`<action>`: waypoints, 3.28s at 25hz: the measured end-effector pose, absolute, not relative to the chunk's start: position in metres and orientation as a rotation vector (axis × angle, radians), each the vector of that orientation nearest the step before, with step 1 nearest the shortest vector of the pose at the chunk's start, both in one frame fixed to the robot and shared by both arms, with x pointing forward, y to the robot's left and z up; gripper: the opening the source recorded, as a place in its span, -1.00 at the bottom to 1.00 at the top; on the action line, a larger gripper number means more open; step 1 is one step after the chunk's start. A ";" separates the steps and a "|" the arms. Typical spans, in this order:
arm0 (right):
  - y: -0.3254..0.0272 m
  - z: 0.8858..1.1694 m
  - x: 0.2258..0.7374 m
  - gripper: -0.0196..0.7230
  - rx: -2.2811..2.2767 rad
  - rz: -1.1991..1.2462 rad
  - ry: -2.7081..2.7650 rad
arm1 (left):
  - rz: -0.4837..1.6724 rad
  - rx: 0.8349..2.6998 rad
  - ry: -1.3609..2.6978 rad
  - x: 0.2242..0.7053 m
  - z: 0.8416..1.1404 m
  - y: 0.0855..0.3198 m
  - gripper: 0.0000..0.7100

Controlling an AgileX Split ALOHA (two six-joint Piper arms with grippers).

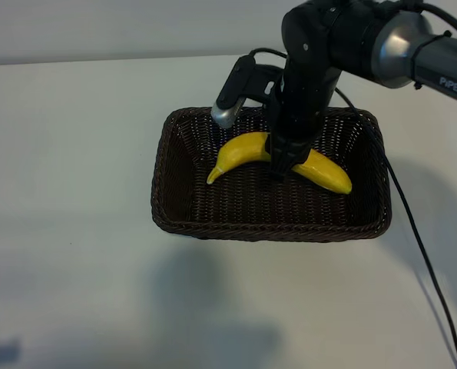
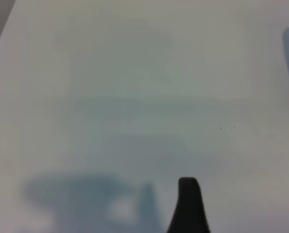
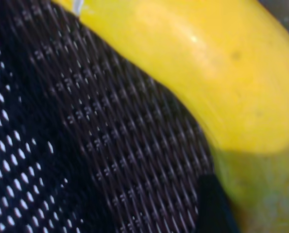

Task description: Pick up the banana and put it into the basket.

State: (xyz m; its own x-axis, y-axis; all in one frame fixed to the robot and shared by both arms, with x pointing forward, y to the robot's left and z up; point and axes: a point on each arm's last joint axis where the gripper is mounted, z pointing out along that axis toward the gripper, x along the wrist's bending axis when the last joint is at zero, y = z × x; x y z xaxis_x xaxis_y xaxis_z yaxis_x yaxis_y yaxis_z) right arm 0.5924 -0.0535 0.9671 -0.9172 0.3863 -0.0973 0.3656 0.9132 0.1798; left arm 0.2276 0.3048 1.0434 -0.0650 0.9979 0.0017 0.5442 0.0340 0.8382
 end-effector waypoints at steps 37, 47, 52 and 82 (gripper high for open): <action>-0.078 1.038 0.580 0.64 0.743 0.287 2.802 | 0.914 1.578 1.680 0.228 1.043 0.305 0.62; -0.166 1.041 0.622 0.64 1.274 0.369 2.643 | 0.914 1.577 1.680 0.228 1.043 0.305 0.62; -0.226 1.040 0.636 0.64 1.712 0.375 2.428 | 0.914 1.577 1.680 0.228 1.043 0.305 0.62; -0.297 1.067 0.522 0.64 2.079 0.181 2.192 | 0.913 1.576 1.681 0.228 1.043 0.305 0.62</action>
